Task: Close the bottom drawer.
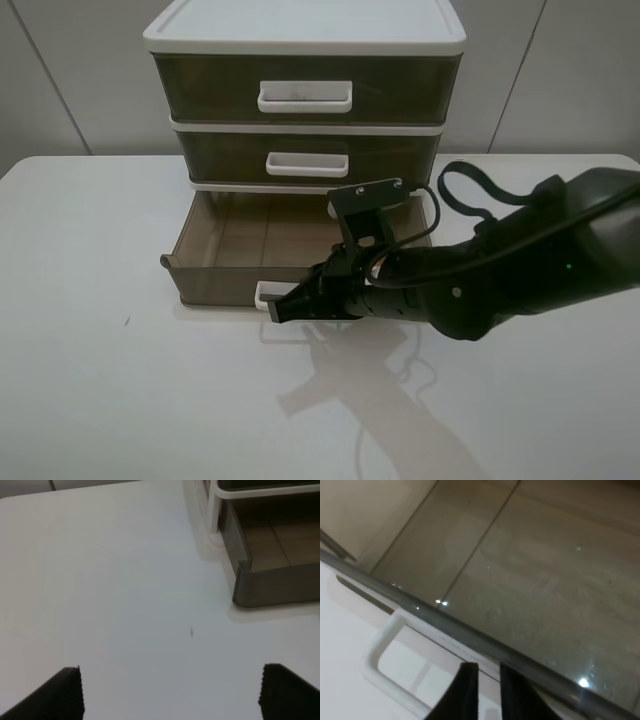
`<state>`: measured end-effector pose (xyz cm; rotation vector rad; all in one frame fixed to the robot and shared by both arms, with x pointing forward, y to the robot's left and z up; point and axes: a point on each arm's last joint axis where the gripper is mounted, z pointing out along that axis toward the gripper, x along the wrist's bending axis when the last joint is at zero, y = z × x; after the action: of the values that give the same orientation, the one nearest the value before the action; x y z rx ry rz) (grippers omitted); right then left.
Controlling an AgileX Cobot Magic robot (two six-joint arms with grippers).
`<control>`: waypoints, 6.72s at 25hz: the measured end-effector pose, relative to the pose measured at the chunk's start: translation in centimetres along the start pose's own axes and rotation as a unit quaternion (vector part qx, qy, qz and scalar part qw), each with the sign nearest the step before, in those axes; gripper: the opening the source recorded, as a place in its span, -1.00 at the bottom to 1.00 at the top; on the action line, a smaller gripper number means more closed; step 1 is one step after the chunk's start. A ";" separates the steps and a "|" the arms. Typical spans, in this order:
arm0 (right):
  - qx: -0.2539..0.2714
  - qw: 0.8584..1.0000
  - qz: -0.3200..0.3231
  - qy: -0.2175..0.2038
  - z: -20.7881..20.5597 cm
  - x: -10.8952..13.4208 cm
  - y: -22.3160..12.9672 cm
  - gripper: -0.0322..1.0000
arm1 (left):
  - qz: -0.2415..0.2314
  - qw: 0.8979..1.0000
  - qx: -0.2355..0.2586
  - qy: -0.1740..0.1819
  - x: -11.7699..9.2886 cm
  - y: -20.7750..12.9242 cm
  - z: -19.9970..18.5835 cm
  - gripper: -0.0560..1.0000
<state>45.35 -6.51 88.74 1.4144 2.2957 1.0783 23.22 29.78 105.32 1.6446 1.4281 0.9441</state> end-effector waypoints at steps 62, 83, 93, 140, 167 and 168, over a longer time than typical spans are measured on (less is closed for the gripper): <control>-0.209 0.969 0.111 -0.074 5.1 -0.9 1.2 -0.90 | 0.000 1.000 0.000 0.000 0.0 0.0 0.0 0.47; -0.237 0.960 0.121 -0.088 7.4 -0.8 1.5 -0.90 | 0.000 1.000 0.000 0.000 0.0 0.0 0.0 0.47; -0.258 0.951 0.142 -0.096 8.3 -0.5 2.3 -0.90 | 0.000 1.000 0.000 0.000 0.0 0.0 0.0 0.47; -0.066 0.968 0.172 -0.170 -24.3 -12.3 0.2 0.65 | 0.000 1.000 0.000 0.000 0.0 0.0 0.0 0.47; -0.180 0.941 0.081 -0.276 -34.7 -5.5 -9.0 0.65 | 0.000 1.000 0.000 0.000 0.0 0.0 0.0 0.47; -0.182 0.940 0.081 -0.276 -34.7 -5.5 -9.1 0.65 | 0.000 1.000 0.000 0.000 0.0 0.0 0.0 0.47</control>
<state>23.18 -29.62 105.81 1.5234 1.5261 0.9302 23.22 29.78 105.32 1.6446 1.4281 0.9441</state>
